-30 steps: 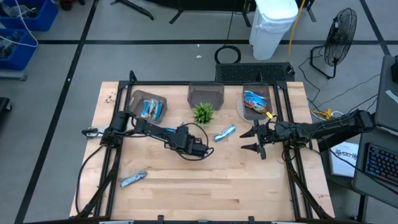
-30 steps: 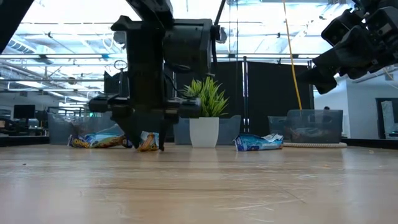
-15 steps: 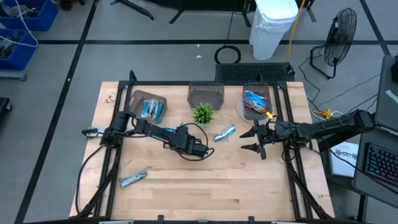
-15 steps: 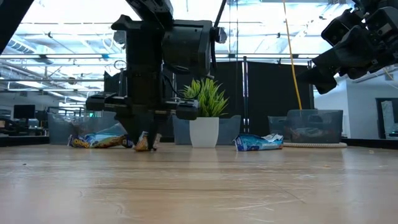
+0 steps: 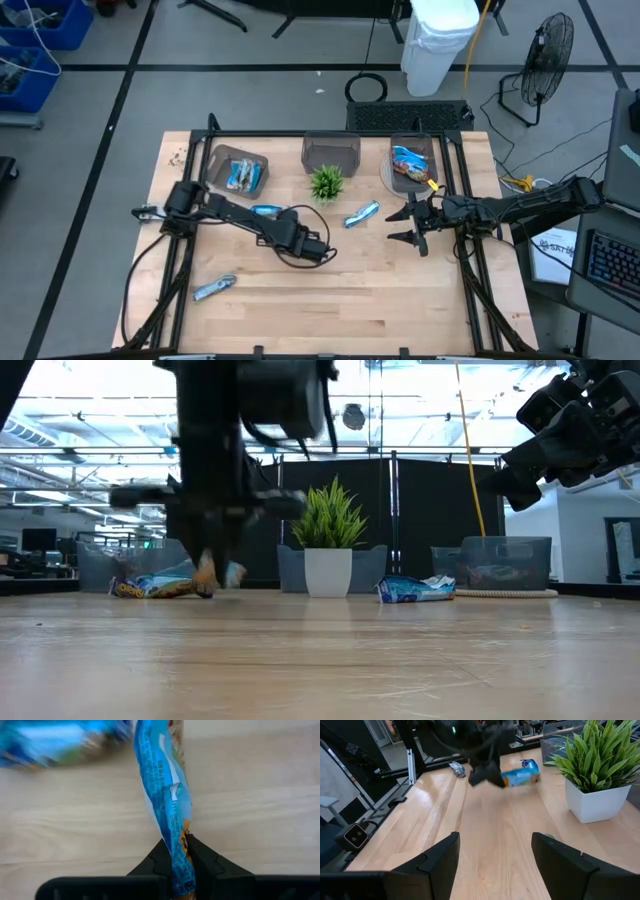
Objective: Pick and place Granola Bars by type
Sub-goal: Put the yellow granola bar into the left black bin
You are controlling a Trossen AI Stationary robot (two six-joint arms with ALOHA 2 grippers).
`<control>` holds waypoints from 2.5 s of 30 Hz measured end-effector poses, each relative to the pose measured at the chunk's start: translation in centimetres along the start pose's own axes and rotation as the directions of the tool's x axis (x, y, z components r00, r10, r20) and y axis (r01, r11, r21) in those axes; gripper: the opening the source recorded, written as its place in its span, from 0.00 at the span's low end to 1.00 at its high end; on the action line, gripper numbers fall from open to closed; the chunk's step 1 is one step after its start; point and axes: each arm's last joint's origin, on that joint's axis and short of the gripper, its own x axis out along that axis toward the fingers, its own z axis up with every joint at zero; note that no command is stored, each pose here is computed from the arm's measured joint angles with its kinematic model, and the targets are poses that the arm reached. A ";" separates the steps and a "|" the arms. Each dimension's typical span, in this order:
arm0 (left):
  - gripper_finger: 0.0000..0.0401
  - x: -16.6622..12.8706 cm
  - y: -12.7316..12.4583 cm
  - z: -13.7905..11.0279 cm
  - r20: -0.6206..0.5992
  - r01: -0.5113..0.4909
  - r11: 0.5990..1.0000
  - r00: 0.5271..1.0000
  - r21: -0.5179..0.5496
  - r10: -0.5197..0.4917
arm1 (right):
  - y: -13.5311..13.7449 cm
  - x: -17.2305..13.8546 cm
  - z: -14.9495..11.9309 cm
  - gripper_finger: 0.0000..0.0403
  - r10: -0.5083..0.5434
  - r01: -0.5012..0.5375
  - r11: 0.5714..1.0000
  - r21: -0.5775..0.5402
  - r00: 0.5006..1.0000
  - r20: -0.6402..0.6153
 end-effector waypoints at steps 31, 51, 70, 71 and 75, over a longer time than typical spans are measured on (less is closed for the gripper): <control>0.07 -15.6 11.0 6.3 -0.086 0.416 0.894 0.909 0.163 -0.407 | 0.0 0.0 0.0 0.59 0.000 0.000 1.000 0.000 1.000 -0.001; 0.07 -16.7 20.1 14.4 -0.038 0.332 0.903 0.942 0.272 -0.334 | 0.0 0.0 0.0 0.59 0.000 0.000 1.000 0.000 1.000 -0.001; 0.07 -12.3 24.8 23.4 -0.031 0.215 0.887 0.975 0.409 -0.222 | 0.0 0.0 0.0 0.59 0.000 0.000 1.000 0.000 1.000 -0.001; 0.07 -11.8 25.0 23.6 -0.035 0.205 0.887 0.977 0.413 -0.209 | 0.0 0.0 0.0 0.59 0.000 0.000 1.000 0.000 1.000 -0.001; 0.07 -9.4 25.6 24.6 -0.033 0.186 0.893 0.981 0.409 -0.190 | 0.0 0.0 0.0 0.59 0.000 0.000 1.000 0.000 1.000 -0.001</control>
